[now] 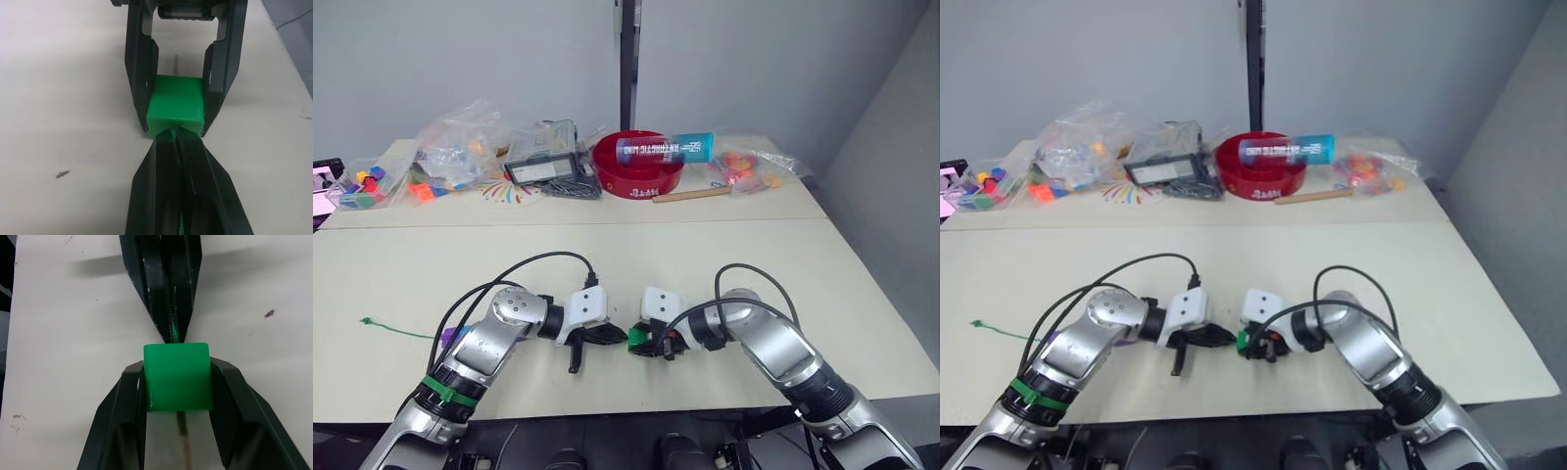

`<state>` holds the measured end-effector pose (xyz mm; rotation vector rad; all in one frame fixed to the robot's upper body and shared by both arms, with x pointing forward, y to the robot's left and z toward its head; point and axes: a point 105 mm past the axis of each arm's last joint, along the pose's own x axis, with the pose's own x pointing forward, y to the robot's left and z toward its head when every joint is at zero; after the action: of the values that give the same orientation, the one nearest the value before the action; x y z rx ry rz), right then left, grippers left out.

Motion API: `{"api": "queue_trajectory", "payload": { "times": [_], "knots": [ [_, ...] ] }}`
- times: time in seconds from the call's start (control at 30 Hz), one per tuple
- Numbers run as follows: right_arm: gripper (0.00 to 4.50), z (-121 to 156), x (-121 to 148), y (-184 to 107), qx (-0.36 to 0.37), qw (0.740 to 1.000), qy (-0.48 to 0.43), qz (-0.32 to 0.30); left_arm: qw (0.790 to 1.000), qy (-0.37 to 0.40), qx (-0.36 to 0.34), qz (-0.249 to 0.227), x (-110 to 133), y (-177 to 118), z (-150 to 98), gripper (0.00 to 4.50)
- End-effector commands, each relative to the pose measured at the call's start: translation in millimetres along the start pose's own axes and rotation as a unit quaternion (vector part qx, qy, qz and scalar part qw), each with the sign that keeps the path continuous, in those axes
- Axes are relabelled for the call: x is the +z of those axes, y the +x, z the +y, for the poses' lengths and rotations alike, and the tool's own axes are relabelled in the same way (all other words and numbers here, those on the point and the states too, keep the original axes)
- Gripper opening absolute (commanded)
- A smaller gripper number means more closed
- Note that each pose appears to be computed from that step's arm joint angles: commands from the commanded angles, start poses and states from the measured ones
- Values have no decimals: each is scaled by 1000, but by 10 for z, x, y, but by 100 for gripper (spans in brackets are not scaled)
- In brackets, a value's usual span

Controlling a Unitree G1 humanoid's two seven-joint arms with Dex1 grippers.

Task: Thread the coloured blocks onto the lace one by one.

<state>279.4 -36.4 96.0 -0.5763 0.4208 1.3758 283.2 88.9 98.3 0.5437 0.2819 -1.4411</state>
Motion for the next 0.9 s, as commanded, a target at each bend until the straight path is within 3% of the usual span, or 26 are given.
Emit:
{"api": "queue_trajectory", "payload": {
  "times": [0.03,0.3,0.37,0.57,0.6,0.9],
  "knots": [
    [119,98,-27,94,25,1000,10,5,1000,20,-1,-6,80,-40,-10,119],
    [119,82,7,89,20,1000,13,-3,999,28,18,-18,178,-107,66,379],
    [222,71,35,64,15,1000,13,-11,999,32,15,-14,189,-131,55,445],
    [431,89,89,-120,10,1000,6,-28,999,30,4,-14,201,-111,13,450],
    [446,88,88,-147,8,1000,6,-28,999,30,5,-15,202,-97,10,450],
    [446,55,-150,-339,-18,1000,18,-12,999,26,-5,-33,244,176,-8,450]
  ]
}}
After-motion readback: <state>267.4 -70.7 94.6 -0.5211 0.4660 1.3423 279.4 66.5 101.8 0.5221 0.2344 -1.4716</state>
